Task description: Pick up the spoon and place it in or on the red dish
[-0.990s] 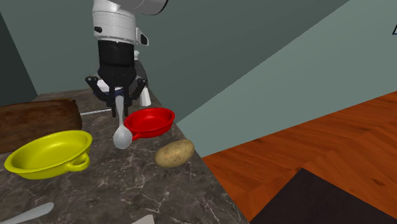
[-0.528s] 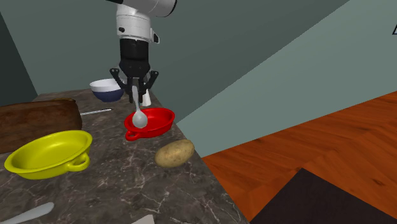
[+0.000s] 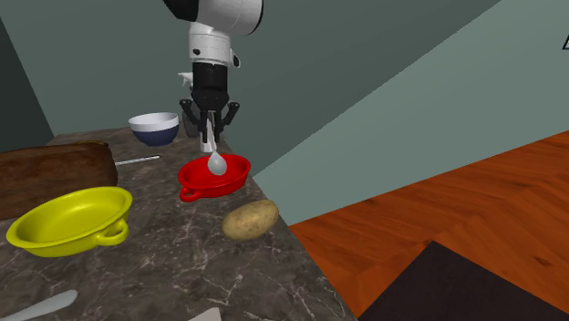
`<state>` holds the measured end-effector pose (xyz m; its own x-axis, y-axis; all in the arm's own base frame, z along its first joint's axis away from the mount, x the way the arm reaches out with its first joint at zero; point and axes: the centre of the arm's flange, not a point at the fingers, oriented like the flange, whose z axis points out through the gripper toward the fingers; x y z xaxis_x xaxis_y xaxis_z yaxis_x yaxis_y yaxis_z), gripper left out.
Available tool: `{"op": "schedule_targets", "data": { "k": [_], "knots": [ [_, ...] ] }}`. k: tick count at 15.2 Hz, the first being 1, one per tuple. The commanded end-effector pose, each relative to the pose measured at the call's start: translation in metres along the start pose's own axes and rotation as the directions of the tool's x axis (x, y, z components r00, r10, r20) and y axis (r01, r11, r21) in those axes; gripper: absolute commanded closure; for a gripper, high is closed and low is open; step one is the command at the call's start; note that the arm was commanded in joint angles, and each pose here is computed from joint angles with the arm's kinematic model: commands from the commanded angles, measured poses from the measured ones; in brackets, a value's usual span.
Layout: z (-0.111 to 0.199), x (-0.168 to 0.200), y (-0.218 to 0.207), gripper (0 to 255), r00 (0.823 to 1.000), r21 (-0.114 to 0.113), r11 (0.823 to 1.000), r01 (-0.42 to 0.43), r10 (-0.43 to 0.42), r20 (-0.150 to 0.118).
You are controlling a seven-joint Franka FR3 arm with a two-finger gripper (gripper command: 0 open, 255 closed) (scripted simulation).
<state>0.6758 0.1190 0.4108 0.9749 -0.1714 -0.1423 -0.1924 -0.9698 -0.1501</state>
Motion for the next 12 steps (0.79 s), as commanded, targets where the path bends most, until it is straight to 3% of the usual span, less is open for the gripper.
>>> {"op": "schedule_targets", "data": {
  "k": [1, 12],
  "knots": [
    [0.01, 0.002, 0.002, 255, 1.0, 0.0, 1.0, 0.001, -0.001, 0.0],
    [0.059, 0.009, 0.009, 255, 1.0, 0.0, 1.0, 0.001, -0.001, 0.0]
  ]
}}
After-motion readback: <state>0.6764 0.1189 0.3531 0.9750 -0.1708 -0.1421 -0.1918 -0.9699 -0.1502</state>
